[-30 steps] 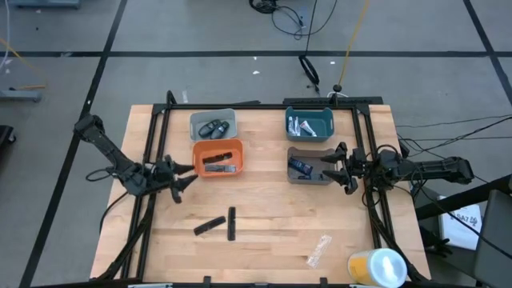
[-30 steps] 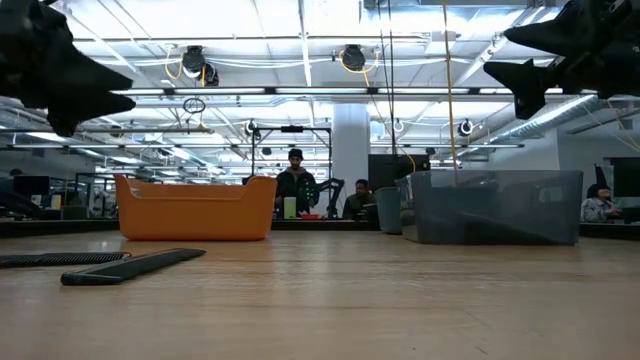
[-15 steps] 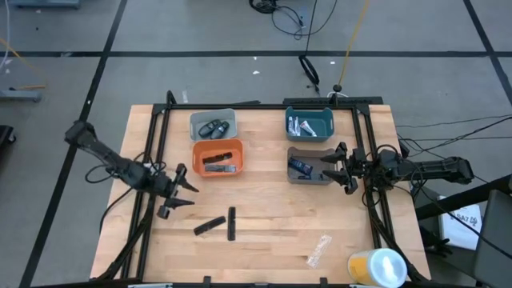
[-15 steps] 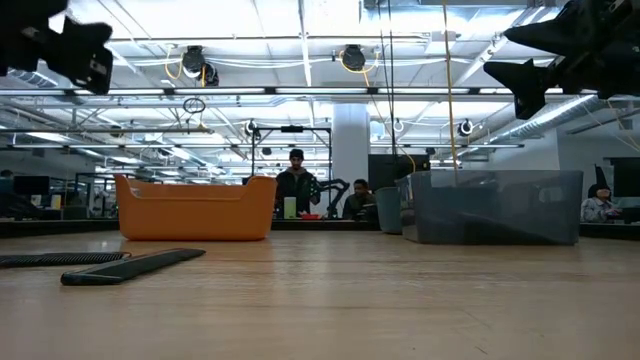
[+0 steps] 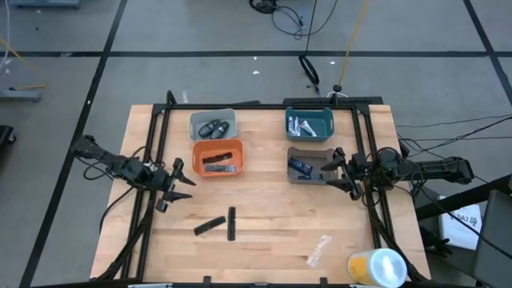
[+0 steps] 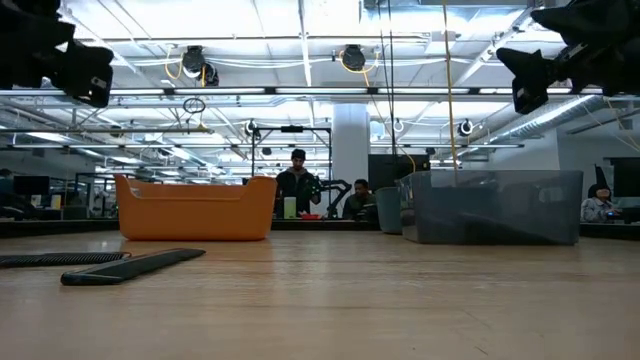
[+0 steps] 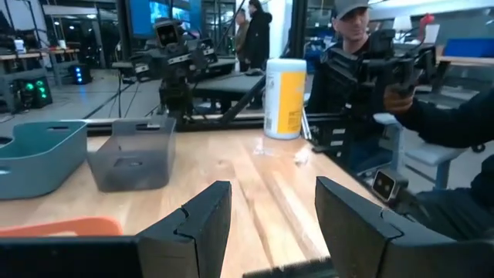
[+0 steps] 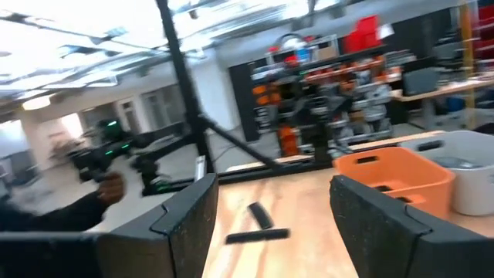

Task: Pick & Place Travel size toiletries
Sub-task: Put the black comb into the orange bin

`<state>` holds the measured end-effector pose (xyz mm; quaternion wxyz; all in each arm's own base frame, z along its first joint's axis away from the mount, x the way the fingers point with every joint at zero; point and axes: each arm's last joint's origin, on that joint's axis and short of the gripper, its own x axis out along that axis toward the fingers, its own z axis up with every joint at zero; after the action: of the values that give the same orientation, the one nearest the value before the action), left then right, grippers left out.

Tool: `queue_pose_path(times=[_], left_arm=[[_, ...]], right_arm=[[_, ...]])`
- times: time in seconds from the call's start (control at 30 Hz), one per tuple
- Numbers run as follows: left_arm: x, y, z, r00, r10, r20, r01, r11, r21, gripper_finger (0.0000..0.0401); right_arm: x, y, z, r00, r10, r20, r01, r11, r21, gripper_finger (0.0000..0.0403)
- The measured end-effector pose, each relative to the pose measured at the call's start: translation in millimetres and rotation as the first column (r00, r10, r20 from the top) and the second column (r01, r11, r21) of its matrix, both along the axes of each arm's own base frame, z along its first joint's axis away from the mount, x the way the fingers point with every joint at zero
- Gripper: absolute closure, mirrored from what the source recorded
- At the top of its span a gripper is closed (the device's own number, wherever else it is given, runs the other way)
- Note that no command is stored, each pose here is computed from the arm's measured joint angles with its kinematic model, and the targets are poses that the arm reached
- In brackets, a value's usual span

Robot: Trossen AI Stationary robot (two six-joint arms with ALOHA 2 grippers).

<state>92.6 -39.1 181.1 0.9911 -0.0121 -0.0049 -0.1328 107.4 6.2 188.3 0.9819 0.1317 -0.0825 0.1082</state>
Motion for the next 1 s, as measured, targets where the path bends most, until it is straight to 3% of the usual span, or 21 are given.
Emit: queue_pose_path(times=[1.0], left_arm=[[-4.5,3.2,-4.3,0.999,0.033,-0.027,-0.033,0.999,0.011,0.0215]], right_arm=[[0.4,0.8,-3.0,0.999,0.023,-0.027,-0.024,0.999,-0.024,0.0165]])
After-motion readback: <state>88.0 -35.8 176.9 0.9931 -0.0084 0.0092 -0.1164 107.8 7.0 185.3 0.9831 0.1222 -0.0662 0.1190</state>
